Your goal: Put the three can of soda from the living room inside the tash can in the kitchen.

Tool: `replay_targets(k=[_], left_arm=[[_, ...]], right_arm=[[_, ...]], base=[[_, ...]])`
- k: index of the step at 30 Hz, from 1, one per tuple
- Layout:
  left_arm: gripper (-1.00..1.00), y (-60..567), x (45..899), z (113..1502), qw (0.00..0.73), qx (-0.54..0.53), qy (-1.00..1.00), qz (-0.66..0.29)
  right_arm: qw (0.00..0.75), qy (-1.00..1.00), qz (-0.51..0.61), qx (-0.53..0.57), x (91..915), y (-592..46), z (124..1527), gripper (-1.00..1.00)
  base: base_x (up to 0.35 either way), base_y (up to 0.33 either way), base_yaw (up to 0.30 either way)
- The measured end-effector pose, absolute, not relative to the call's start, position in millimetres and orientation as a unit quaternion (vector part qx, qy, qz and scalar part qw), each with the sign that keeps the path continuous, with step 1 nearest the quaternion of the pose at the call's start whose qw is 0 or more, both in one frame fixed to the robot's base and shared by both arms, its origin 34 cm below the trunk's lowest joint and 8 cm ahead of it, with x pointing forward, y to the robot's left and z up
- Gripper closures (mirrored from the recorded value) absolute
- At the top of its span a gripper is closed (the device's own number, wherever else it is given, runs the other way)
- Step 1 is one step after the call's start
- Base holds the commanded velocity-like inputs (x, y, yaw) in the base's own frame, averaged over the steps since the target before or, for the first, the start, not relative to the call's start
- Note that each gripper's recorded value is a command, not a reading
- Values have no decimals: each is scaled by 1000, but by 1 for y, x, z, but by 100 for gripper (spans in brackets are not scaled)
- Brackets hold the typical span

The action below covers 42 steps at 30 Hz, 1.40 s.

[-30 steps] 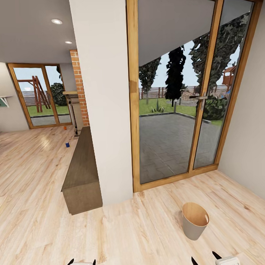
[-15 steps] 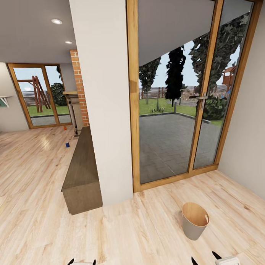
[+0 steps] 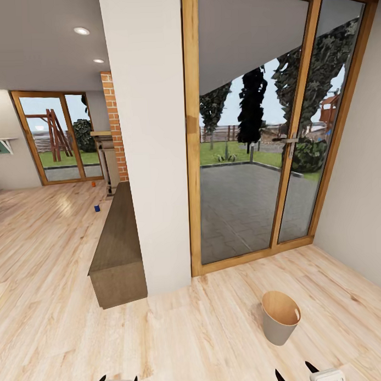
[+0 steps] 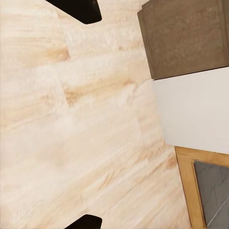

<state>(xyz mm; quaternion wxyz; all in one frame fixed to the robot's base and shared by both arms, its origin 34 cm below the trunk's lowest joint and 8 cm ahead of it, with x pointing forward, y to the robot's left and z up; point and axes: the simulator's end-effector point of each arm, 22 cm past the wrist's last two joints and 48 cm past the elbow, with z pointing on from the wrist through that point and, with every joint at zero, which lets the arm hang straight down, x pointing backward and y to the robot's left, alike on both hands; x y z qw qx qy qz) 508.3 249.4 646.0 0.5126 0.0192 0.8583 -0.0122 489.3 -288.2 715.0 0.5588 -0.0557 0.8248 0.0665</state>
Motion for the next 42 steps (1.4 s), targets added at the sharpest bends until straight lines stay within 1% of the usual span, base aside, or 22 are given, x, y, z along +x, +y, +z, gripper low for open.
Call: replay_targets(k=[42], left_arm=[[-100, 248, 508, 646, 512, 21, 859, -12]], right_arm=[[559, 825, 64, -54, 490, -289, 715, -100]], base=[[0, 0, 0]])
